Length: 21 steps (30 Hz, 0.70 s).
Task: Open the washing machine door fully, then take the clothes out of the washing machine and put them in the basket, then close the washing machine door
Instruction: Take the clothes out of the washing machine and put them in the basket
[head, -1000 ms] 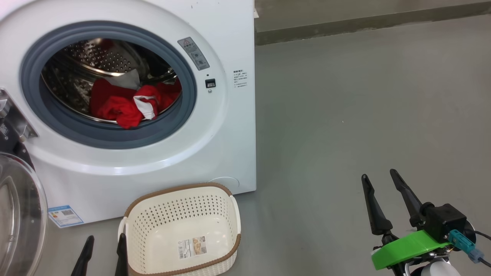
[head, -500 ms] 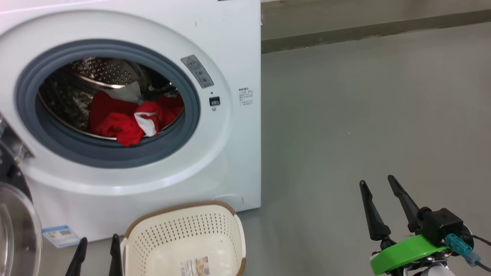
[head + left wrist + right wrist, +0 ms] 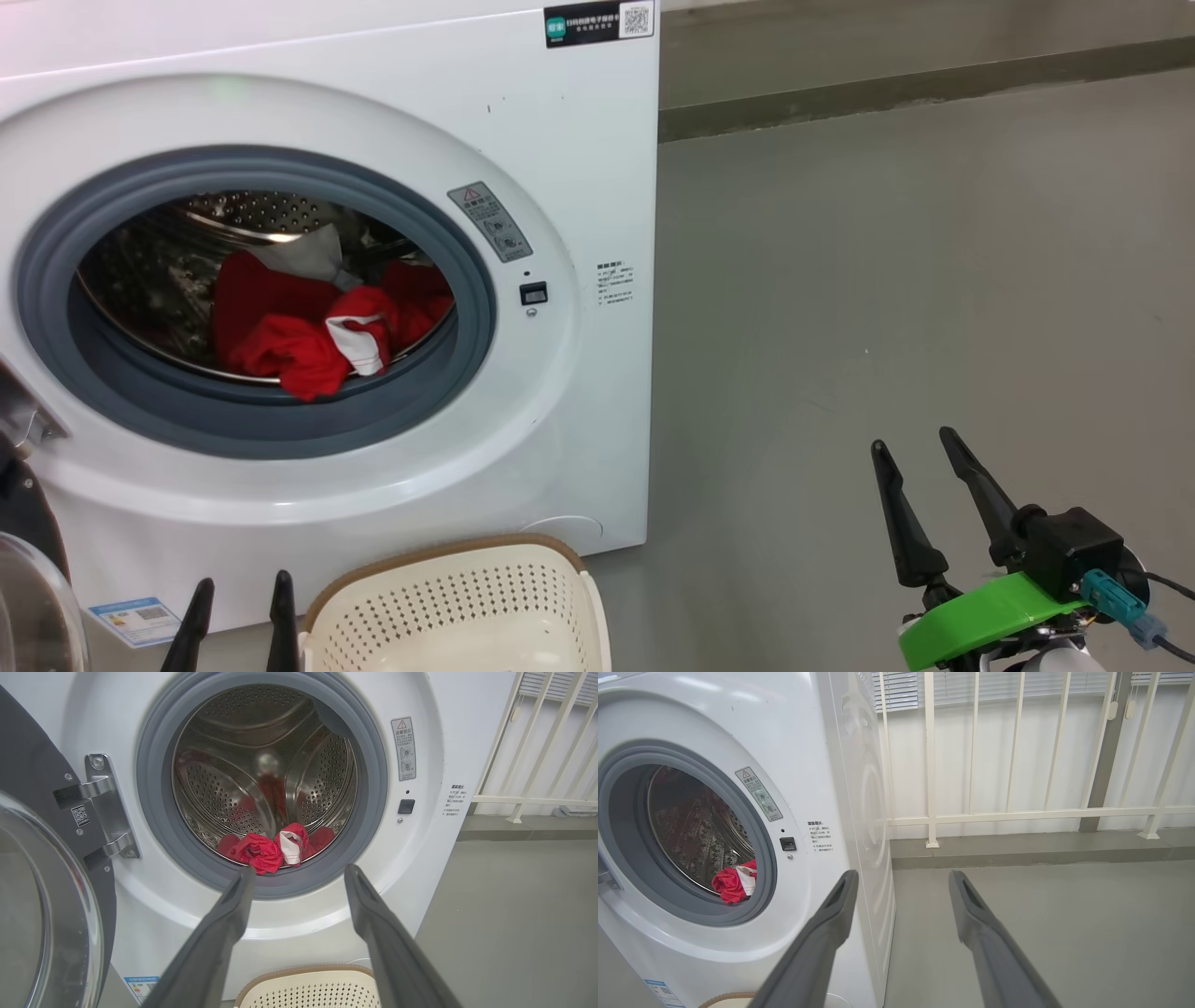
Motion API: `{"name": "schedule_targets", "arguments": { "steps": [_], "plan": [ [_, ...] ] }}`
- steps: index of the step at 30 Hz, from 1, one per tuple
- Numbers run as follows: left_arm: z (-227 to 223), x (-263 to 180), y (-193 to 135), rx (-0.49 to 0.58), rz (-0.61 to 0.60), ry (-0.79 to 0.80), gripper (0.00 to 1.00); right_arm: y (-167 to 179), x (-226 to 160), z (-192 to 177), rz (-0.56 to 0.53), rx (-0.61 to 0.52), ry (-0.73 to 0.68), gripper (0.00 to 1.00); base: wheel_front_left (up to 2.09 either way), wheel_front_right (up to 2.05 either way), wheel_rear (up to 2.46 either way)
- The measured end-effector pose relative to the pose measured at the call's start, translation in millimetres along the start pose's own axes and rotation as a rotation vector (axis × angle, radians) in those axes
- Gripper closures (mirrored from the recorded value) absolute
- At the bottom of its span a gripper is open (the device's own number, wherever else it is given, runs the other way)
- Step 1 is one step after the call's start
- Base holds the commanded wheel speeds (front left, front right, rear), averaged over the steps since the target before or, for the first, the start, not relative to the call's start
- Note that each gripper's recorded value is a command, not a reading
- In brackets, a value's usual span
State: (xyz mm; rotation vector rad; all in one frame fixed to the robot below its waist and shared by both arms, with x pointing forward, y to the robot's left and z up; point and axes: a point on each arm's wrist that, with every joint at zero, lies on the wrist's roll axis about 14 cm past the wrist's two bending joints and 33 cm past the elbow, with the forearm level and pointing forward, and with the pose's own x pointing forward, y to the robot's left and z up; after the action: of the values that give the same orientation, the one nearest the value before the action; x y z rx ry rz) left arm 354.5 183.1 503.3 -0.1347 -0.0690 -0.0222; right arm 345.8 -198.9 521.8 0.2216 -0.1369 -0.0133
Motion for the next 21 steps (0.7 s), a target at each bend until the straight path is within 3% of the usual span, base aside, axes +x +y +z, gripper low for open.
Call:
{"name": "schedule_targets", "arguments": {
  "steps": [21],
  "plan": [
    [-1.2,-0.1,-0.1,0.002,0.006,0.004,0.00,1.3,-0.6,0.5,0.004,0.002,-0.002,0.00,0.00,0.00,0.00]
  ]
}}
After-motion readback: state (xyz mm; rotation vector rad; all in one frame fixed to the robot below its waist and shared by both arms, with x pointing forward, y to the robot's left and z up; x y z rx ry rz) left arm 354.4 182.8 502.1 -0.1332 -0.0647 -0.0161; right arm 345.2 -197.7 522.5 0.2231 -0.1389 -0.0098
